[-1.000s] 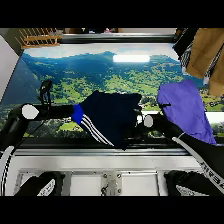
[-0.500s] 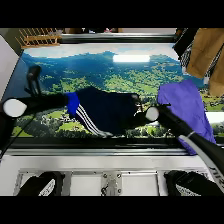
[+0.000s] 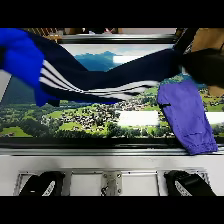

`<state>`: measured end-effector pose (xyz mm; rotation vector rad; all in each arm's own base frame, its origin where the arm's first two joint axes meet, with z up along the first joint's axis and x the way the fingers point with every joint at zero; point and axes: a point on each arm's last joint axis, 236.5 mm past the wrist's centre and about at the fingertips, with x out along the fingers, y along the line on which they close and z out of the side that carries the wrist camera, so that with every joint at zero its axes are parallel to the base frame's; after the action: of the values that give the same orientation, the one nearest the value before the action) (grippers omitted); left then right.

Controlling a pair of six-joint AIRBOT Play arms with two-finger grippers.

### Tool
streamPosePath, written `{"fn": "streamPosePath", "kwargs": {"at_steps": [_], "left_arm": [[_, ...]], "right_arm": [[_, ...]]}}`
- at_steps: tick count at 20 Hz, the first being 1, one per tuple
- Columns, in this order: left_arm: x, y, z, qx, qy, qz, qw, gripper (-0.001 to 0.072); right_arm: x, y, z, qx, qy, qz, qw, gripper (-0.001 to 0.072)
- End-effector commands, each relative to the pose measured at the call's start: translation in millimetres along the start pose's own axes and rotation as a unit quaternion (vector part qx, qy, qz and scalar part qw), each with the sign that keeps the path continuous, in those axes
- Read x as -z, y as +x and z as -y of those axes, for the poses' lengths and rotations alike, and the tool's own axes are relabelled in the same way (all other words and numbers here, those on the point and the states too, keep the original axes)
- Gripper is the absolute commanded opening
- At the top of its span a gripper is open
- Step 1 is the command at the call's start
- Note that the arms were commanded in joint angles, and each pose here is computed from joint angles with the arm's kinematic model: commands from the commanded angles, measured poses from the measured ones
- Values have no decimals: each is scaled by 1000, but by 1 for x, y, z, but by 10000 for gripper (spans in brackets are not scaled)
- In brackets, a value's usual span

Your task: Fold the clothes and pants, and hang the long-sleeved shirts on hangers.

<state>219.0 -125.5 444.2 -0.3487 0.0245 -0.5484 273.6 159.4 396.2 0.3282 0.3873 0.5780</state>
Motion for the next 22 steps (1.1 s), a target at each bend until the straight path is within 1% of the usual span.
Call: {"fn": "streamPosePath", "kwargs": {"at_steps": [1, 2, 4, 7, 10, 12, 14, 16, 17, 18, 19, 20, 22], "left_arm": [[-38, -47, 42, 62, 1, 79, 995, 20], [-30, -46, 41, 65, -4, 71, 995, 21], [-4, -31, 31, 60, -49, 36, 996, 21], [61, 9, -2, 21, -122, -52, 991, 20], [147, 59, -47, -36, -151, -160, 975, 21], [200, 97, -91, -89, -149, -204, 963, 20], [230, 142, -148, -144, -141, -202, 958, 20], [248, 184, -209, -193, -153, -194, 949, 21], [257, 204, -241, -217, -160, -197, 943, 47], [266, 220, -270, -236, -167, -207, 935, 392], [272, 230, -292, -250, -177, -222, 926, 714], [277, 234, -311, -262, -185, -248, 914, 716], [278, 225, -337, -280, -197, -294, 892, 715]], "right_arm": [[-51, -74, -39, -24, -8, 122, 992, 2], [-59, -80, -43, -29, -6, 143, 989, 2], [-71, -82, -44, -35, 3, 166, 985, 2], [-74, -47, -27, -28, 39, 149, 988, 2], [-59, 36, 17, 2, 78, 81, 994, 2], [-46, 107, 60, 27, 101, 50, 993, 1], [-40, 180, 111, 54, 111, 61, 990, 1], [-26, 243, 159, 77, 122, 73, 987, 3], [-16, 267, 177, 86, 121, 67, 987, 57], [-7, 286, 189, 91, 116, 58, 987, 353], [-5, 296, 195, 94, 95, 54, 990, 603], [-10, 297, 198, 98, 55, 56, 992, 655], [-31, 281, 195, 102, -13, 70, 992, 654]]}}
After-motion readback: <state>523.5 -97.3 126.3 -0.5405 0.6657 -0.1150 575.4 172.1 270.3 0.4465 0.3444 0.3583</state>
